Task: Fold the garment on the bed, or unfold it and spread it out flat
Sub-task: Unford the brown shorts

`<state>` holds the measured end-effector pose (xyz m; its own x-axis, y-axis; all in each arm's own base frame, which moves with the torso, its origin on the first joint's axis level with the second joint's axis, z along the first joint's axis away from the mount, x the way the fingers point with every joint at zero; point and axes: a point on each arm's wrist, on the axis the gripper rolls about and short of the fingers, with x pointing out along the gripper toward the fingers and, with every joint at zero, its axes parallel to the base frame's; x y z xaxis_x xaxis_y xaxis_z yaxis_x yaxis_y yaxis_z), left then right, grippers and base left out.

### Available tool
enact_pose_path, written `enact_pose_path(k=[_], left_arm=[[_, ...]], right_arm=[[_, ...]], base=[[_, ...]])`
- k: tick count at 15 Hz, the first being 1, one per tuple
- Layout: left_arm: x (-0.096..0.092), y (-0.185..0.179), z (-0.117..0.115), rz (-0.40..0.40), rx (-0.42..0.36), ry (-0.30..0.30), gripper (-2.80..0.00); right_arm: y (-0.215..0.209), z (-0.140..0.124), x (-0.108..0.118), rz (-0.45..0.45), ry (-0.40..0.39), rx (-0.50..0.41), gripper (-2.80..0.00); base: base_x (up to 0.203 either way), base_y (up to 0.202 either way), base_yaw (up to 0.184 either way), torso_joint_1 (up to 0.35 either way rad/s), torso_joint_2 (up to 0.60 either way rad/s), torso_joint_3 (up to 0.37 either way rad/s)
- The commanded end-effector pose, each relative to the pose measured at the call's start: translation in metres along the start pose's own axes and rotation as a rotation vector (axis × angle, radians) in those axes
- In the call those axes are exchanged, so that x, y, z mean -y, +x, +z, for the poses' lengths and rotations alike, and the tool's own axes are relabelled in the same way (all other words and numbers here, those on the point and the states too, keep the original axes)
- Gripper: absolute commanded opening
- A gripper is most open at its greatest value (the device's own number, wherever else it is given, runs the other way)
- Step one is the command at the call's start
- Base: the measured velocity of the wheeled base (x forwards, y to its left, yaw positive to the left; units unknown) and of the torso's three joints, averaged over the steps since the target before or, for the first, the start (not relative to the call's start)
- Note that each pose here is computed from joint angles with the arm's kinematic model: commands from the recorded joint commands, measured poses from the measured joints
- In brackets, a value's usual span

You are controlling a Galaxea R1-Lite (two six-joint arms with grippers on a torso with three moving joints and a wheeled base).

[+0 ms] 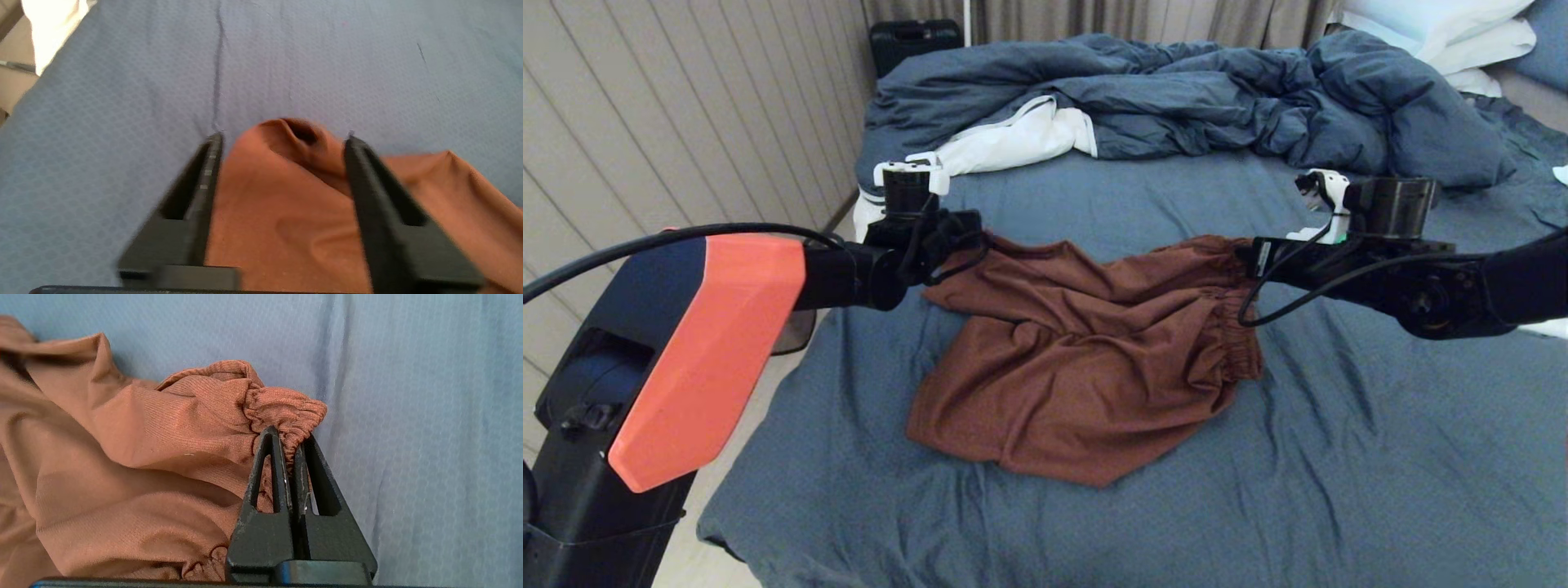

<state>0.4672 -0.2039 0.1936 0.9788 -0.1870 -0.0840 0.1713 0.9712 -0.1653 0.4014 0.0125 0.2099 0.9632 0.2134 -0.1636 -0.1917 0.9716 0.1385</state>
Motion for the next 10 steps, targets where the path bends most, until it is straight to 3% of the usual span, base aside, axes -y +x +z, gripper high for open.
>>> enact_pose_path(k=[1,8,9,10], left_arm=[[0.000,0.000,0.000,0.000,0.002,-0.003,0.00],[0.001,-0.005,0.011,0.002,0.026,-0.011,0.00],[0.001,-0.005,0.012,0.004,0.027,-0.011,0.00],[0.001,-0.005,0.012,0.004,0.027,-0.013,0.00]], right_arm=[[0.005,-0.001,0.005,-0.008,0.001,0.006,-2.80],[0.008,0.010,0.028,-0.074,0.018,0.020,-2.80],[0.009,0.010,0.029,-0.108,0.016,0.026,0.00],[0.010,0.010,0.030,-0.122,0.010,0.027,0.00]], base=[[0.000,0.000,0.000,0.000,0.00,0.000],[0.000,0.000,0.000,0.000,0.00,0.000],[0.000,0.000,0.000,0.000,0.00,0.000],[0.000,0.000,0.000,0.000,0.00,0.000]])
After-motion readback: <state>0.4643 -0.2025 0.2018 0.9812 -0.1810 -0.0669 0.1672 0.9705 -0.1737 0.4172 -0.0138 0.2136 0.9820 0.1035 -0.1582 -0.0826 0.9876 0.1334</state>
